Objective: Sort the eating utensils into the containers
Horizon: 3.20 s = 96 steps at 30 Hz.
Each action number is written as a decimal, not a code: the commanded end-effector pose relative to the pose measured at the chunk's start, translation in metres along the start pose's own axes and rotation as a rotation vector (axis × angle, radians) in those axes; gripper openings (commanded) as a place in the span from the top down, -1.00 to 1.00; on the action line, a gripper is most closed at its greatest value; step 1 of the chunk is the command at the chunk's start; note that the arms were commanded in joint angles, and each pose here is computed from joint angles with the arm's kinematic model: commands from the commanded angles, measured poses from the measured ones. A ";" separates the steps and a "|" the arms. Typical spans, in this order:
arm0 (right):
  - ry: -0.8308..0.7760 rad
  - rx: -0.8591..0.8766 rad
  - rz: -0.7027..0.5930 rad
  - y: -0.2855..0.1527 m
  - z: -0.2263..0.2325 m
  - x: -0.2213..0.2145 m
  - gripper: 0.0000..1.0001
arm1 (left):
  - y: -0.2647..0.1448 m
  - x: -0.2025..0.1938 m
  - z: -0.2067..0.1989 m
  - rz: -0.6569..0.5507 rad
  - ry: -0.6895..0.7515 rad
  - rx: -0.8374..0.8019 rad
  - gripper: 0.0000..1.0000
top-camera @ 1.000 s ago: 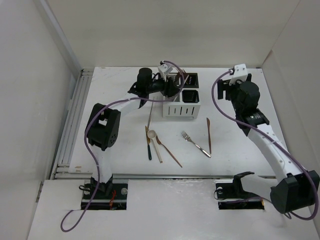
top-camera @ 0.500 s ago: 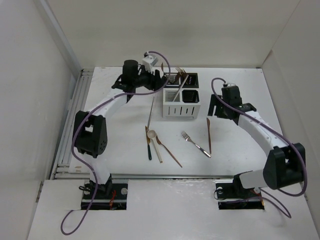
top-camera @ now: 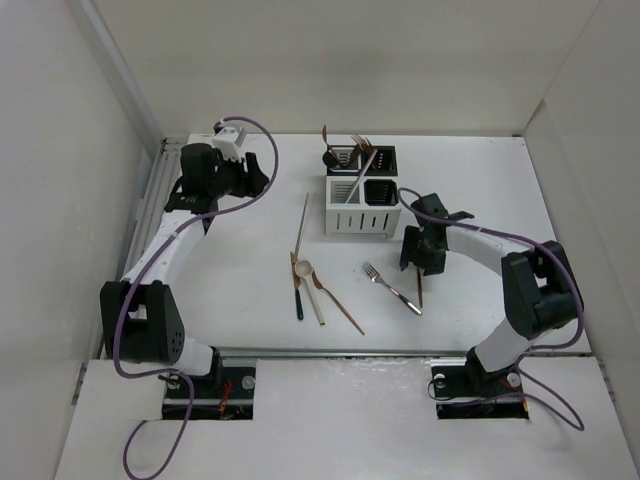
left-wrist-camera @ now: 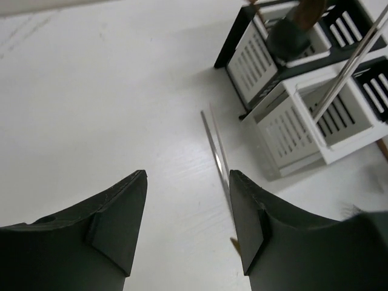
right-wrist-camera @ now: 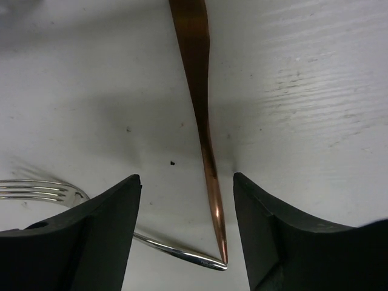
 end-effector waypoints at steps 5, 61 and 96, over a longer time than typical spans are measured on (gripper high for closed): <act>0.023 -0.053 0.120 0.018 -0.005 -0.022 -0.02 | -0.024 -0.004 0.010 -0.065 -0.059 0.071 -0.10; -0.280 0.740 -1.020 -0.171 0.156 0.165 1.00 | -0.019 -0.021 0.022 0.084 -0.024 0.049 -0.12; -0.110 0.718 -1.104 -0.168 0.125 0.118 -0.41 | 0.082 -0.094 -0.059 0.439 0.114 -0.244 0.15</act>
Point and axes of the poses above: each gripper's point midway between its finger pads, its own y axis out along the fingers, its own z axis along the line the jaws close on, x = y × z, the point moved 7 cm from there along -y, back along the fingers, and after that the axes turned 14 degrees about y, right-handed, at the moved point
